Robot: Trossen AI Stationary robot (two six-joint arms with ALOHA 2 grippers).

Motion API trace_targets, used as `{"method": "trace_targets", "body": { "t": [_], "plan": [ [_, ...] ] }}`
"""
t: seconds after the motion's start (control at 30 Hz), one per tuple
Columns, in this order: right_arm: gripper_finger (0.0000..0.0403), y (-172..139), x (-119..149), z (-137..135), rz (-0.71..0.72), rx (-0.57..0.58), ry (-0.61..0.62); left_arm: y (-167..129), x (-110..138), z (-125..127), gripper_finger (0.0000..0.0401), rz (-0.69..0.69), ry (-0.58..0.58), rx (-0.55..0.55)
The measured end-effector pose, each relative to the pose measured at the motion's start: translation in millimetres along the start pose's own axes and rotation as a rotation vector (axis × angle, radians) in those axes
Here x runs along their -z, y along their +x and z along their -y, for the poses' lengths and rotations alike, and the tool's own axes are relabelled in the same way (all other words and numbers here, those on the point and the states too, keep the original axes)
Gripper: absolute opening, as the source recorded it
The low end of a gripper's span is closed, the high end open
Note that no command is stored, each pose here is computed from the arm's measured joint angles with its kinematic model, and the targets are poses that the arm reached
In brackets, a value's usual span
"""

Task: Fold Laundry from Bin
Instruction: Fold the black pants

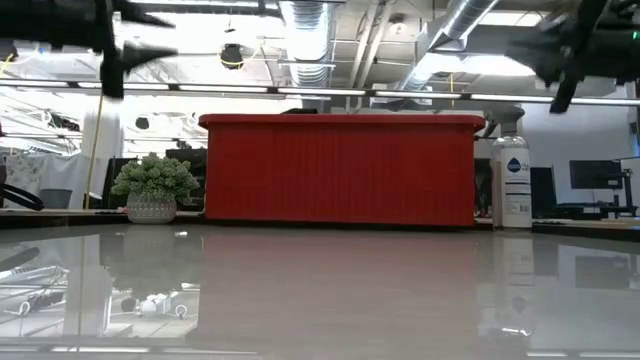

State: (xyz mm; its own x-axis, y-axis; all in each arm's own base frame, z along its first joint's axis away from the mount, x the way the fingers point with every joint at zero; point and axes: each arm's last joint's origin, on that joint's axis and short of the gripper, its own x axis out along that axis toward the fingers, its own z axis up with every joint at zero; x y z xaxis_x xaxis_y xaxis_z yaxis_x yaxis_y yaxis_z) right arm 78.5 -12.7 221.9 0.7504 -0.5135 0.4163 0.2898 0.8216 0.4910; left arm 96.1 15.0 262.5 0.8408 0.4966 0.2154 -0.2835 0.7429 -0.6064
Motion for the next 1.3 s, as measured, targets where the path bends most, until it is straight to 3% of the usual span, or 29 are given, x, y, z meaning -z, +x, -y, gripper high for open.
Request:
{"method": "trace_targets", "body": {
  "t": [0.17, 0.37, 0.57, 0.7, 0.93, 1.07, 1.3],
  "plan": [
    [0.0138, 3, -28, -10, 0.068, -0.016, -0.118, 38, -42, 50, 0.0169, -0.002, 0.217, 0.005],
    [0.0193, 5, -54, -18, 0.082, -0.011, -0.246, 105, -69, 108, 0.0215, -0.172, 0.437, 0.067],
    [0.0236, 6, -65, -22, 0.028, -0.004, -0.256, 184, -84, 128, 0.0263, -0.39, 0.781, -0.083],
    [0.0241, 5, -69, -23, 0.02, -0.002, -0.258, 238, -111, 116, 0.0269, -0.487, 0.87, -0.168],
    [0.024, 5, -63, -21, -0.035, 0.005, -0.285, 313, -133, 57, 0.0269, -0.744, 0.903, -0.028],
    [0.024, 5, -59, -20, -0.075, 0.013, -0.263, 342, -123, 12, 0.0269, -0.869, 0.87, 0.013],
    [0.024, 5, -57, -19, -0.092, 0.018, -0.241, 368, -86, -38, 0.0269, -1.037, 1.063, 0.034]
  ]
}}
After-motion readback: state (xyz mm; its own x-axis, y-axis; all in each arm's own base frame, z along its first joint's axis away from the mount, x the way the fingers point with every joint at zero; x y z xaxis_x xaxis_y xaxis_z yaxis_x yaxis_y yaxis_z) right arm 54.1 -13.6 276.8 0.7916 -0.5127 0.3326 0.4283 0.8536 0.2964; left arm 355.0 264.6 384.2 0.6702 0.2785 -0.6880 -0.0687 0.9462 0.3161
